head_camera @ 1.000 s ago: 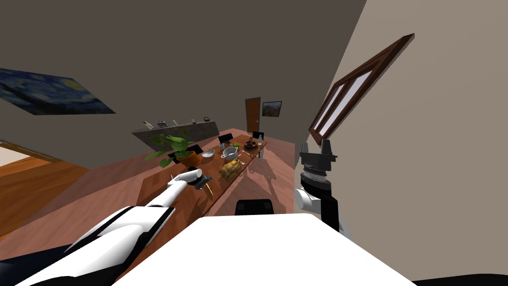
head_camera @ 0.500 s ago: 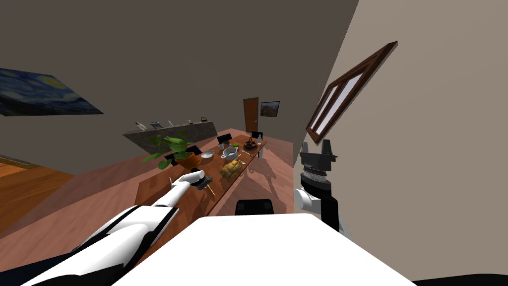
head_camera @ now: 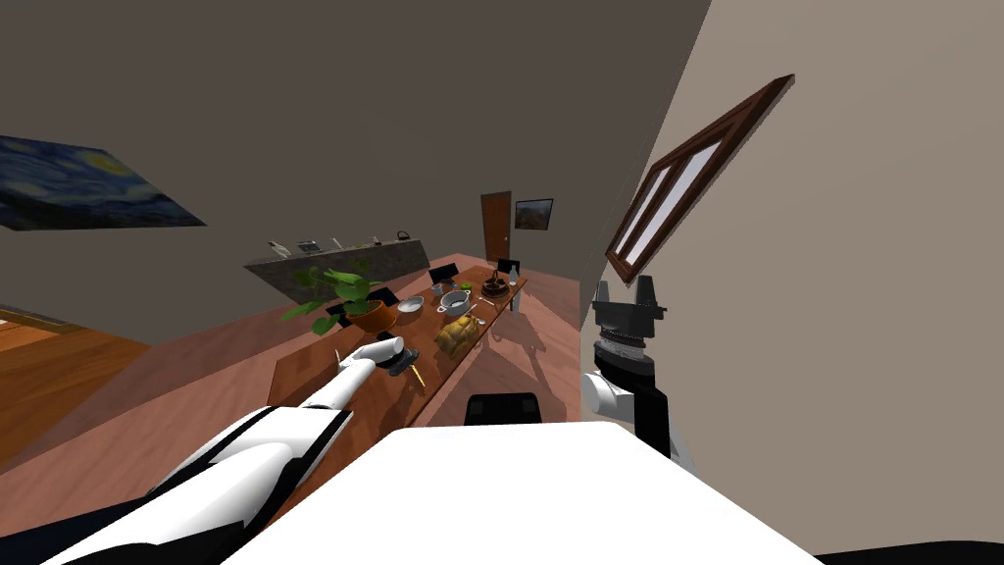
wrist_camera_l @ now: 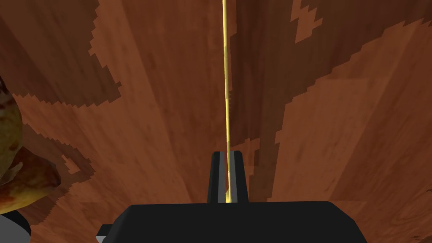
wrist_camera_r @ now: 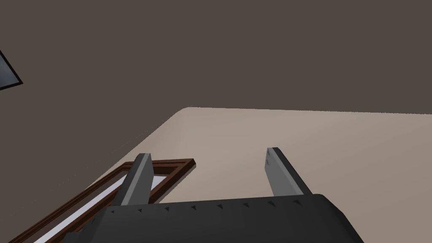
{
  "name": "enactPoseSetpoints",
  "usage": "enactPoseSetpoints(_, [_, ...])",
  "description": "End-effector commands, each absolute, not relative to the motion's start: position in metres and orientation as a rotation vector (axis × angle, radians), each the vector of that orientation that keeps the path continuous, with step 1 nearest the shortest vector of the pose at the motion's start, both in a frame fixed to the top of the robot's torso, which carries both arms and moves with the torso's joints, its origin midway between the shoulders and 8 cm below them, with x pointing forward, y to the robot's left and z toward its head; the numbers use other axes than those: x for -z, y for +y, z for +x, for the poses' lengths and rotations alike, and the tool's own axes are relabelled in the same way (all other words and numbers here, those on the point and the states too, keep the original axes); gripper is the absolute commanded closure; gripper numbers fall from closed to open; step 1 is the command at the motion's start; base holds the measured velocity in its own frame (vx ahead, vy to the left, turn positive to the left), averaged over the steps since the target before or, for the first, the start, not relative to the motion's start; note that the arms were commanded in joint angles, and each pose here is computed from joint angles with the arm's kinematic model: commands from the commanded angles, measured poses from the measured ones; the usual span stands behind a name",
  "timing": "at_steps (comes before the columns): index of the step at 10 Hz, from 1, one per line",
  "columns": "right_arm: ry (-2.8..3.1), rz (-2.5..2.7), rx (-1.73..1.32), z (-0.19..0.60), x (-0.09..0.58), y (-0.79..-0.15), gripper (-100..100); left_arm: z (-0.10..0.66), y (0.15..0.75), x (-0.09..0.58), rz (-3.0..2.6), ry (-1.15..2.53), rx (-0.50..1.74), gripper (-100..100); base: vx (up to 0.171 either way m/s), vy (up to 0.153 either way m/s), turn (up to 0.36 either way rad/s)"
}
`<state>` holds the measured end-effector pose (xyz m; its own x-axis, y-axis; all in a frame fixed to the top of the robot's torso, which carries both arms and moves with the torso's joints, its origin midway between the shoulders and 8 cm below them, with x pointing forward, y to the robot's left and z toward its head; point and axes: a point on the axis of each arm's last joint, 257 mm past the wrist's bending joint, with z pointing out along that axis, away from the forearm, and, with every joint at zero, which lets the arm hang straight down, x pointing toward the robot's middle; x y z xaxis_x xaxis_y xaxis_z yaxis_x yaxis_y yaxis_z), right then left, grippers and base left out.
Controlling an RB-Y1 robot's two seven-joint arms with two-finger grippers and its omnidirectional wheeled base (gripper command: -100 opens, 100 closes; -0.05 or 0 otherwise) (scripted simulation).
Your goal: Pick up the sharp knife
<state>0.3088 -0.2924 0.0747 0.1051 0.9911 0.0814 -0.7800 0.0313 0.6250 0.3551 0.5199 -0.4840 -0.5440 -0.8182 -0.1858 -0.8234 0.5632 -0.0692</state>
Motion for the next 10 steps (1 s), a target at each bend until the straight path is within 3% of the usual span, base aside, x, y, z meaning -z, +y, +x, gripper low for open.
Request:
enactPoseSetpoints(1, [0.433,0.609,-1.431,0.309,-0.075,-0.292,0,0.36,0.538,0.476,-1.383,2.555,-0.057,-100,-0.01,0.036,-0.175])
enactPoseSetpoints(2, [0.433,0.609,-1.431,0.309,-0.075,-0.292,0,0.355,0.531,0.48,-1.385,2.577,-0.05,-100,-0.007,0.029,-0.049])
enactPoseSetpoints(3, [0.433,0.609,-1.431,0.309,-0.075,-0.292,0,0.356,0.532,0.479,-1.383,2.572,-0.05,0,0.0,0.0,0.0])
enactPoseSetpoints(4, [0.433,0.609,-1.431,0.309,-0.075,-0.292,0,0.352,0.528,0.482,-1.412,2.564,-0.063,-100,-0.054,0.069,-0.341])
enactPoseSetpoints(10, [0.433,0.609,-1.431,0.309,-0.075,-0.292,0,0.345,0.52,0.487,-1.548,2.495,-0.079,-100,-0.067,0.101,-0.183])
